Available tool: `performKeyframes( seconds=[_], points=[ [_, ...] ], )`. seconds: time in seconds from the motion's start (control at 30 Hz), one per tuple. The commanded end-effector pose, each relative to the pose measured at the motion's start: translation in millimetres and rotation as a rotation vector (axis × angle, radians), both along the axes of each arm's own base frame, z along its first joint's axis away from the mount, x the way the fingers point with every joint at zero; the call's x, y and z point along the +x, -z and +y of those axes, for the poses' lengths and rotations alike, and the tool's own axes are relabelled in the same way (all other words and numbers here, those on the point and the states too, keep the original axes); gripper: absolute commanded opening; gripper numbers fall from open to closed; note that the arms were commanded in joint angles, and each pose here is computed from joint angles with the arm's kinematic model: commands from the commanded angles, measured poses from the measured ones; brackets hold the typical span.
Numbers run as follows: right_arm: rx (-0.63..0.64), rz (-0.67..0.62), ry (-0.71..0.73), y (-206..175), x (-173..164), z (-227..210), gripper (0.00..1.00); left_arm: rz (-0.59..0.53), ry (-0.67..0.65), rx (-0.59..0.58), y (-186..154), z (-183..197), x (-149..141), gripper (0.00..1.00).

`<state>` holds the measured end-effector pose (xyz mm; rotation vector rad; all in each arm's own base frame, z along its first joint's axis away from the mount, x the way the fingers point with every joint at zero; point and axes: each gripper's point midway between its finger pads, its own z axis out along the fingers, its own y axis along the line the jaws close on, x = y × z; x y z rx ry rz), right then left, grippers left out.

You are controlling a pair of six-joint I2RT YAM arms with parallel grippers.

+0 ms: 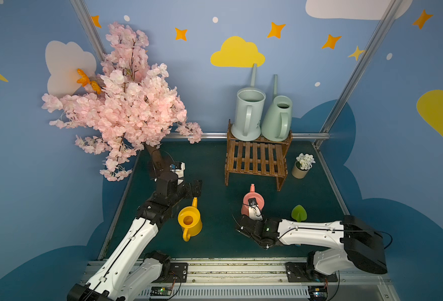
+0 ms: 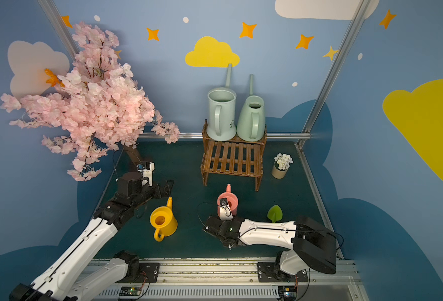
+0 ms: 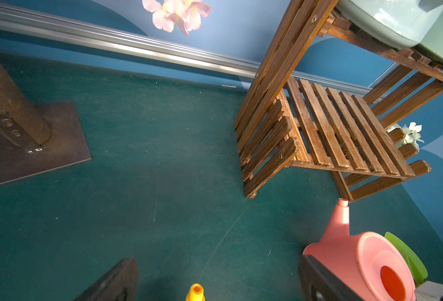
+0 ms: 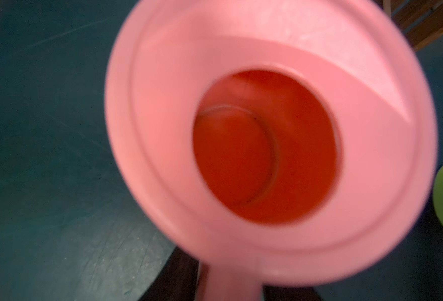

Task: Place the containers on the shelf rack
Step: 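Pick up a container from the center of the board.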

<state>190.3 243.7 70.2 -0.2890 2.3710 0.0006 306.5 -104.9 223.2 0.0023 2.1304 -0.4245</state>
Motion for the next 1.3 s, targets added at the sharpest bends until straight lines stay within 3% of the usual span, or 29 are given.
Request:
performKeyframes(
  seconds=[0.0, 0.23, 0.4, 0.8, 0.97, 1.27],
  points=[
    [0.016, -0.031, -0.002, -3.7, 3.3, 3.0, 0.30, -0.008, -0.004, 0.009, -4.3, 0.4, 0.9, 1.00],
    [0.022, -0.003, -0.013, -2.2, -2.2, 0.0, 0.11, -0.004, -0.003, 0.011, -1.8, 0.4, -0.4, 1.00],
    [0.039, 0.026, -0.034, -15.3, -11.2, -7.0, 0.05, -0.011, 0.000, 0.015, -4.0, 0.2, -0.5, 1.00],
    [0.197, 0.111, 0.019, -73.8, -39.5, -47.8, 0.04, -0.010, 0.034, 0.014, -8.1, -10.1, 2.1, 1.00],
    [0.238, 0.068, 0.010, -104.2, -40.2, -65.5, 0.04, -0.015, 0.051, 0.031, -12.4, -14.4, 2.7, 1.00],
    [0.194, 0.058, 0.015, -143.3, -22.7, -81.0, 0.04, -0.012, 0.072, 0.054, -14.2, -21.3, 5.3, 1.00]
  ],
)
